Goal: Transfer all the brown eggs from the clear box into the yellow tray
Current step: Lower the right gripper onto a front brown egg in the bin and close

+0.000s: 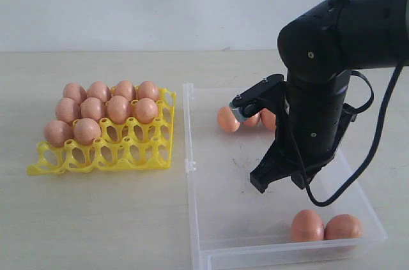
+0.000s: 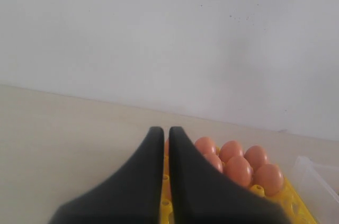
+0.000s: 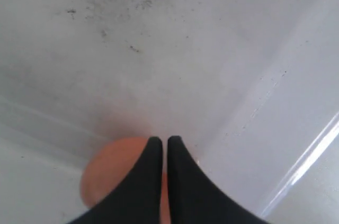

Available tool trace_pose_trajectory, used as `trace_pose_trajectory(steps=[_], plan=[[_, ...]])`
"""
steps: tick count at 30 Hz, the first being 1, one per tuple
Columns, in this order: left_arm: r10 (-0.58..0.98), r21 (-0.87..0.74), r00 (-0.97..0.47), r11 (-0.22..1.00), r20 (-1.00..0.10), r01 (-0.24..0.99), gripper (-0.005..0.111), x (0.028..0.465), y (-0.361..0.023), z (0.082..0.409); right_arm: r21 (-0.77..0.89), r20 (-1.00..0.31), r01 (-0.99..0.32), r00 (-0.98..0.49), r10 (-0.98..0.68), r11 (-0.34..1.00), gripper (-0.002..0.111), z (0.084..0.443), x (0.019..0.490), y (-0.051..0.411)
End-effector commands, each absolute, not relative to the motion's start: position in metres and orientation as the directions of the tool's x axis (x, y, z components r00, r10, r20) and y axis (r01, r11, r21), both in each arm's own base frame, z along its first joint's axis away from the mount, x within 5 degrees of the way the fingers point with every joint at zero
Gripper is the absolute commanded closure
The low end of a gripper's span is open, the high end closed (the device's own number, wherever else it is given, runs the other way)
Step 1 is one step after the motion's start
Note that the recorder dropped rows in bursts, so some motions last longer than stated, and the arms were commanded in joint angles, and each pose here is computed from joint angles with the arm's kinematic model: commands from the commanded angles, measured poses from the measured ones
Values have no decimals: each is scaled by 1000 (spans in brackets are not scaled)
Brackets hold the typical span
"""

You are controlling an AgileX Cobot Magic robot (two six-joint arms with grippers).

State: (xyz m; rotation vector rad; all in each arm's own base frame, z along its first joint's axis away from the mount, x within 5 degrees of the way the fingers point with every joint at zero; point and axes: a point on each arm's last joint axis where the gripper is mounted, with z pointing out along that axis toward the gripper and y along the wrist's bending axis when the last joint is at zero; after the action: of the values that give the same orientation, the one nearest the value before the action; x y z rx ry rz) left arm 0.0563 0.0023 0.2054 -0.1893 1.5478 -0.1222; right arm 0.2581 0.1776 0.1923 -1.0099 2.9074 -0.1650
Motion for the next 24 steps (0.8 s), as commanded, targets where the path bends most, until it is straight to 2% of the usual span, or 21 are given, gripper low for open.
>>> trace_pose_trajectory(steps=[1, 4, 6, 9, 14, 18, 24], plan=[[-199, -200, 26, 979, -980, -34, 103, 56, 2, 207, -97, -15, -609, -790, -613, 787, 102, 196, 258, 176], [-199, -200, 26, 979, -980, -34, 103, 56, 2, 207, -82, -14, -578, -814, -581, 812, 84, 195, 257, 177], [-199, -200, 26, 979, -980, -34, 103, 56, 2, 207, -79, -15, -512, -857, -514, 855, 66, 195, 257, 177], [-199, -200, 26, 979, -980, -34, 103, 56, 2, 207, -79, -16, -399, -916, -401, 914, 48, 194, 256, 176], [-199, -200, 26, 979, -980, -34, 103, 56, 2, 207, -81, 35, -313, -950, -312, 946, 45, 192, 250, 174], [-199, -200, 26, 979, -980, -34, 103, 56, 2, 207, -78, 89, -301, -952, -294, 950, 45, 169, 235, 165], [-199, -200, 26, 979, -980, -34, 103, 56, 2, 207, -36, -10, -300, -954, -301, 953, 45, 156, 235, 166]])
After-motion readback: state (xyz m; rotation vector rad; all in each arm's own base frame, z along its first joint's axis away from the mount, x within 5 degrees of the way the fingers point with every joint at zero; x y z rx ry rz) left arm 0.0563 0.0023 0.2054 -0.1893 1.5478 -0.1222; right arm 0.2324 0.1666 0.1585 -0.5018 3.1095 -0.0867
